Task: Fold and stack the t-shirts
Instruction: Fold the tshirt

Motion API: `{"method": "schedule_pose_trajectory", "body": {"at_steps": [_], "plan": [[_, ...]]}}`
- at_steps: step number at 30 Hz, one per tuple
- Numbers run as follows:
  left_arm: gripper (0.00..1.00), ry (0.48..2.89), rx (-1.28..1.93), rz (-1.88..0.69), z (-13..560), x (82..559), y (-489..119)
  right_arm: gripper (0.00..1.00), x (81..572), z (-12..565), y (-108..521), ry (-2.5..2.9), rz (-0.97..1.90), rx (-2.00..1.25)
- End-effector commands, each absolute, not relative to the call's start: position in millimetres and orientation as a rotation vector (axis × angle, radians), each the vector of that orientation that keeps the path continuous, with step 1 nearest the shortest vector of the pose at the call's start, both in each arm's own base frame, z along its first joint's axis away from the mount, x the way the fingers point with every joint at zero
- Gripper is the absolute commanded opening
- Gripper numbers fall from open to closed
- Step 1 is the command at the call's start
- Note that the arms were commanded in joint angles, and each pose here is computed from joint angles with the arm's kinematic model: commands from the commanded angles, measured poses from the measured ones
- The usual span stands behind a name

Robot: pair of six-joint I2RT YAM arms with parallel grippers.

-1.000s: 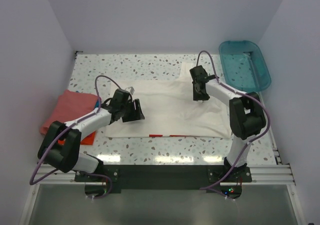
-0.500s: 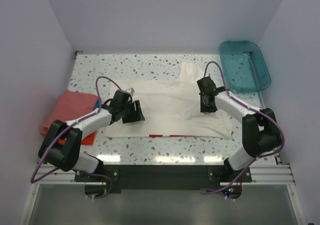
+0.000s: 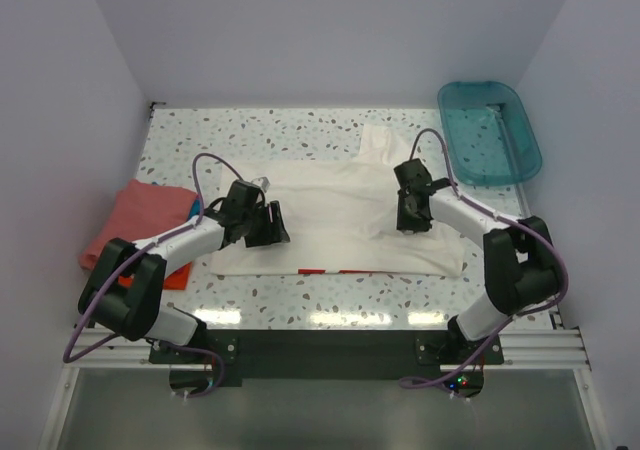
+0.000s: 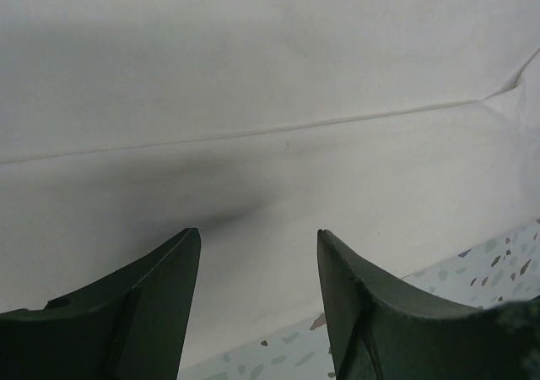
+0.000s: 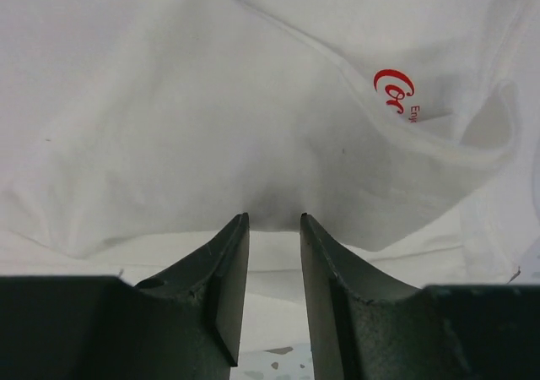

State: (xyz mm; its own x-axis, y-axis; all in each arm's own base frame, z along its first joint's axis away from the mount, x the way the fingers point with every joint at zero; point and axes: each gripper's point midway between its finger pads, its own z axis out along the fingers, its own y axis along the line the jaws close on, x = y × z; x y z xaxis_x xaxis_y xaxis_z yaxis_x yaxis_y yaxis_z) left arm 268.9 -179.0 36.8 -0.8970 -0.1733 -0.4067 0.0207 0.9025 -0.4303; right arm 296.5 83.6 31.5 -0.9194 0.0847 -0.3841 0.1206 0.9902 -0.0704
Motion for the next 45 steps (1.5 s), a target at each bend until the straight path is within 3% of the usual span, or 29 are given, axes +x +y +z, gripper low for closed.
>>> {"method": "schedule_pose_trajectory", "body": {"at_steps": [1,6,19,35,38,43,45], "plan": [[0.62,2.601,-0.075,-0.63,38.6,270.7,-184.0,0.36,332.6,90.9,96.1,2.546,-0.022,0.249],[0.62,2.599,-0.077,-0.631,39.0,270.5,-184.0,0.36,353.6,100.0,94.1,2.486,-0.061,0.311],[0.62,2.606,-0.077,-0.614,37.3,268.5,-181.2,0.35,410.6,58.7,106.9,2.48,-0.126,0.404],[0.62,2.612,-0.08,-0.61,35.0,267.3,-180.4,0.35,409.4,25.6,98.2,2.518,-0.221,0.427],[0.62,2.613,-0.081,-0.608,34.5,267.4,-180.2,0.3,409.3,27.6,97.7,2.511,-0.221,0.429],[0.62,2.613,-0.083,-0.608,34.3,267.9,-180.5,0.1,409.6,37.6,98.7,2.492,-0.203,0.43],[0.62,2.615,-0.083,-0.607,33.5,267.6,-180.4,0.07,410.0,43.9,98.4,2.483,-0.199,0.424]]}}
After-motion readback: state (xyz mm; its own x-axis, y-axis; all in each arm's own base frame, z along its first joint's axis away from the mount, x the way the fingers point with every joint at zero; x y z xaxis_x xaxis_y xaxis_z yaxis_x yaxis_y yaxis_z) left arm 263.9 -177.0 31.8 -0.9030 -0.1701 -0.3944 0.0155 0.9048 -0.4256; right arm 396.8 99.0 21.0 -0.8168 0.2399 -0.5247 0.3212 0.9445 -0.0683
